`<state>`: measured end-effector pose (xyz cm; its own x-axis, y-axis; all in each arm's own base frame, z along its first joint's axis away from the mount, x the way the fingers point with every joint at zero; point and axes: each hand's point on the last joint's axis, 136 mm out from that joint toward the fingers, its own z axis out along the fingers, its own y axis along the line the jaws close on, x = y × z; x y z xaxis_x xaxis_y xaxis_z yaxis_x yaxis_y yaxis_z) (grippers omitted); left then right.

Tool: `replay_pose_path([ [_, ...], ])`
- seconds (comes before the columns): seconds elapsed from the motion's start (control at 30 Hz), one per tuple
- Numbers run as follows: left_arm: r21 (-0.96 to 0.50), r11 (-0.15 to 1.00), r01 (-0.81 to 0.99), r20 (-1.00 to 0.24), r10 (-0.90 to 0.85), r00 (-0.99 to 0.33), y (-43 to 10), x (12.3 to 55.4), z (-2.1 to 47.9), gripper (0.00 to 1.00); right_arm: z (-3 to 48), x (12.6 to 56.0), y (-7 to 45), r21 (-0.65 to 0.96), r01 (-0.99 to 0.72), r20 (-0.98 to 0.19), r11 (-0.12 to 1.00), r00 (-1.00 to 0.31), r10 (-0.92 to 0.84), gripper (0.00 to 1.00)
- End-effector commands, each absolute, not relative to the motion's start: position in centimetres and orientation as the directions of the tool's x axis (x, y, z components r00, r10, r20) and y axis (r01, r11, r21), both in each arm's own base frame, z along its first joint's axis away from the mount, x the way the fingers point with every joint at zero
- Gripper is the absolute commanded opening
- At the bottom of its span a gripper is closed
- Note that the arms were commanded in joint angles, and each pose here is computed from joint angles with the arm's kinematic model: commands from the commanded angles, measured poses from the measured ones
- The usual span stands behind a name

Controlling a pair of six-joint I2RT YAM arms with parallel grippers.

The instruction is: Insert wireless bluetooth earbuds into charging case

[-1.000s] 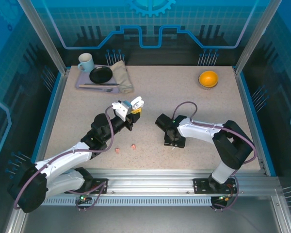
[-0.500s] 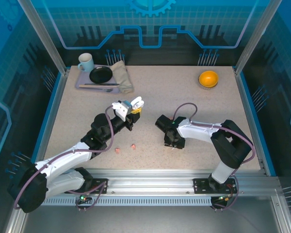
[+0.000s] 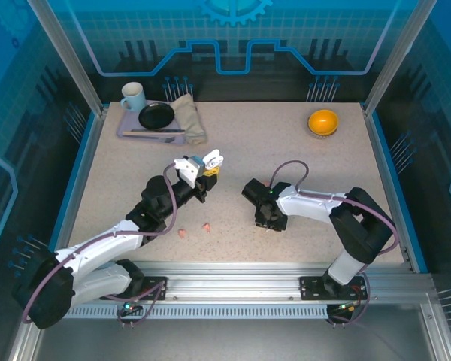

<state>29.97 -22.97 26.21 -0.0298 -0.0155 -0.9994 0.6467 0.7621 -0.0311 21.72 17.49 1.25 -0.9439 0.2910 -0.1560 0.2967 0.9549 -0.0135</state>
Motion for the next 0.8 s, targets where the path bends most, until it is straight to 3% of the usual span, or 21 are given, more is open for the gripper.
replay_pose_path([
  [0.0, -0.019, 0.75, 0.661, -0.998, -0.048, 0.027, -23.2, 30.0, 28.3, 0.0, 0.8, 20.0, 15.6, -0.099, 0.314, -0.132, 0.944, -0.945, 0.301, 0.34],
  [0.43, -0.019, 0.751, 0.66, -0.998, -0.051, 0.029, -23.2, 30.0, 28.4, 0.0, 0.9, 19.8, 15.2, -0.091, 0.317, -0.144, 0.944, -0.942, 0.303, 0.28],
  [0.77, -0.017, 0.752, 0.659, -0.998, -0.051, 0.032, -23.3, 30.2, 28.6, 0.0, 3.5, 21.5, 15.9, -0.003, 0.256, -0.248, 0.967, -0.937, 0.247, 0.26],
])
